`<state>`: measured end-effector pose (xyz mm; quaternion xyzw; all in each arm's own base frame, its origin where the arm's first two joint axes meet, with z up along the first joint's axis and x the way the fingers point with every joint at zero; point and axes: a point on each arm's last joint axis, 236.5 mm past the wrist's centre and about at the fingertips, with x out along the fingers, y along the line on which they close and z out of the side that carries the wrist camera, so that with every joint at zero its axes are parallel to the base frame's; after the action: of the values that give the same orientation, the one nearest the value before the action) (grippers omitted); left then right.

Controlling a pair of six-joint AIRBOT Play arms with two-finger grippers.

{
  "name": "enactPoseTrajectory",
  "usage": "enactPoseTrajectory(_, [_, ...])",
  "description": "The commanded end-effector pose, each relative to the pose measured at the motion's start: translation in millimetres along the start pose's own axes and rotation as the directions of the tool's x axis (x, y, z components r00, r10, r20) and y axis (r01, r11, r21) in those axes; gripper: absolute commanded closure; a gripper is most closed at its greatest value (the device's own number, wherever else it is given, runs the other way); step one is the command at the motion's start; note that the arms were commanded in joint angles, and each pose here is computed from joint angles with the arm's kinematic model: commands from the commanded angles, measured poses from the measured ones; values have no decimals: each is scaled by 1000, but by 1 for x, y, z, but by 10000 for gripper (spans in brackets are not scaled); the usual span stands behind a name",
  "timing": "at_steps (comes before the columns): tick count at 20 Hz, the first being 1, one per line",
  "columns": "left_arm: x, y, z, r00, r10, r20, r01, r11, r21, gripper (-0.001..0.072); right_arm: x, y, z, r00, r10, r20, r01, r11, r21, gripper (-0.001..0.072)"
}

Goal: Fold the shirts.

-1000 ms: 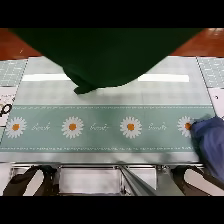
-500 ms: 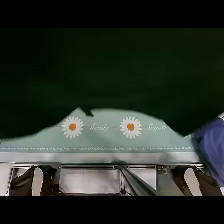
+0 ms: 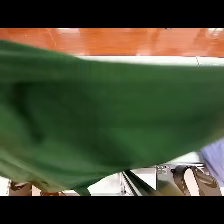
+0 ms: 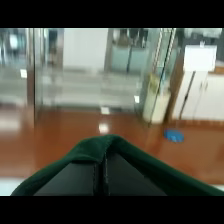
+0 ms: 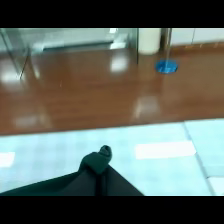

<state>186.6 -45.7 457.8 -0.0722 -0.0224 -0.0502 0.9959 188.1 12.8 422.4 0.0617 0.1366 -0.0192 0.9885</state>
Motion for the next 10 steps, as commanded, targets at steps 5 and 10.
enactPoseTrajectory(5, [145, 66, -211, 873, -227, -432, 38, 914, -404, 685, 182, -24, -117, 939, 212, -272, -160, 966, 202, 686])
enactPoseTrajectory(10, [254, 83, -332, 758, -281, -589, -35, 884, -467, 685, 330, -18, -208, 853, 283, -438, -175, 947, 271, 686])
